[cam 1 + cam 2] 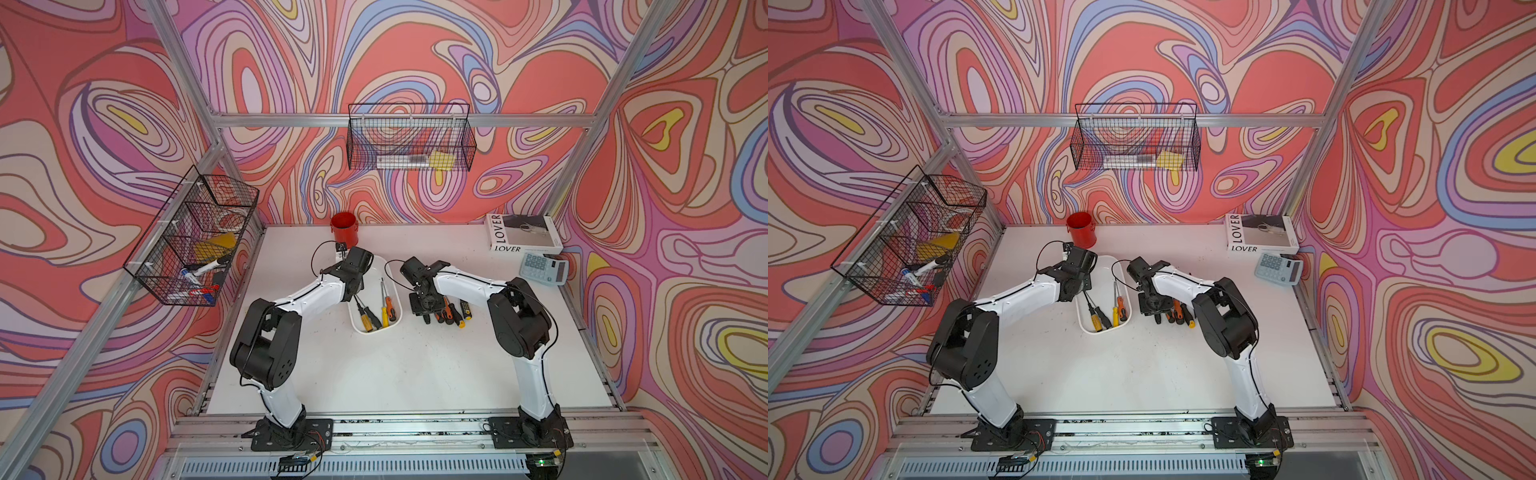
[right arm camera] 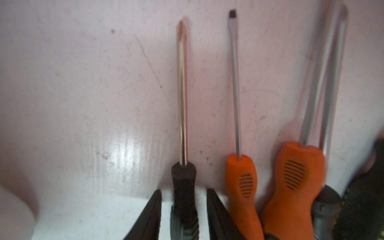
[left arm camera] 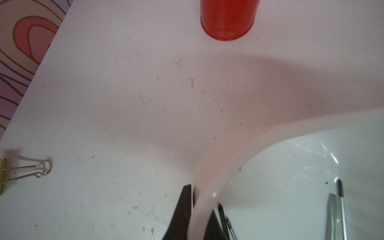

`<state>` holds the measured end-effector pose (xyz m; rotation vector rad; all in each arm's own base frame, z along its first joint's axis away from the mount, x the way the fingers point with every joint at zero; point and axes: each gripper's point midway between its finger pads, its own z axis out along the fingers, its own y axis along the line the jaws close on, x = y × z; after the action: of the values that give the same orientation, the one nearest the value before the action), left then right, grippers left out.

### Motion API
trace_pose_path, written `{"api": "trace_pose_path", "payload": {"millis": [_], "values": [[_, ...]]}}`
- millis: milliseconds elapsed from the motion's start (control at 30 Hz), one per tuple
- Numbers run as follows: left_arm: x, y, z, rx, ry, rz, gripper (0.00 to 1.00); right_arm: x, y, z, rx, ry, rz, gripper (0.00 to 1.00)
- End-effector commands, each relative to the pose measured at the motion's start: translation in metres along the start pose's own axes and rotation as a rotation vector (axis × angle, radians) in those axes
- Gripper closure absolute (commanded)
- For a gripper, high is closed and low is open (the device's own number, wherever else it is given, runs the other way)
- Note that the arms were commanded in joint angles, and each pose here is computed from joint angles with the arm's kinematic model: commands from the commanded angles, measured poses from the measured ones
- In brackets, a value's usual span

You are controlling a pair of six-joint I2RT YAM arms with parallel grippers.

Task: Take out the screwdriver from the storage box
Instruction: Place the screwdriver at the center of the board.

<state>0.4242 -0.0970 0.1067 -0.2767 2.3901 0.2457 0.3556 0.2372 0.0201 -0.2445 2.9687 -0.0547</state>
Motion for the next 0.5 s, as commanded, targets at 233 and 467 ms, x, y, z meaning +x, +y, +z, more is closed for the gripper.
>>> {"api": "trace_pose_path", "payload": {"millis": [233,467], "values": [[-0.006,0.007,-0.006,-0.035,-0.013,0.035,1.00,-0.030,0.001,-0.053,-0.037,-0.126,0.033,0.51],[-0.009,0.005,-0.007,-0.028,-0.016,0.040,1.00,-0.057,0.010,-0.135,-0.173,-0.342,0.034,0.43]]}}
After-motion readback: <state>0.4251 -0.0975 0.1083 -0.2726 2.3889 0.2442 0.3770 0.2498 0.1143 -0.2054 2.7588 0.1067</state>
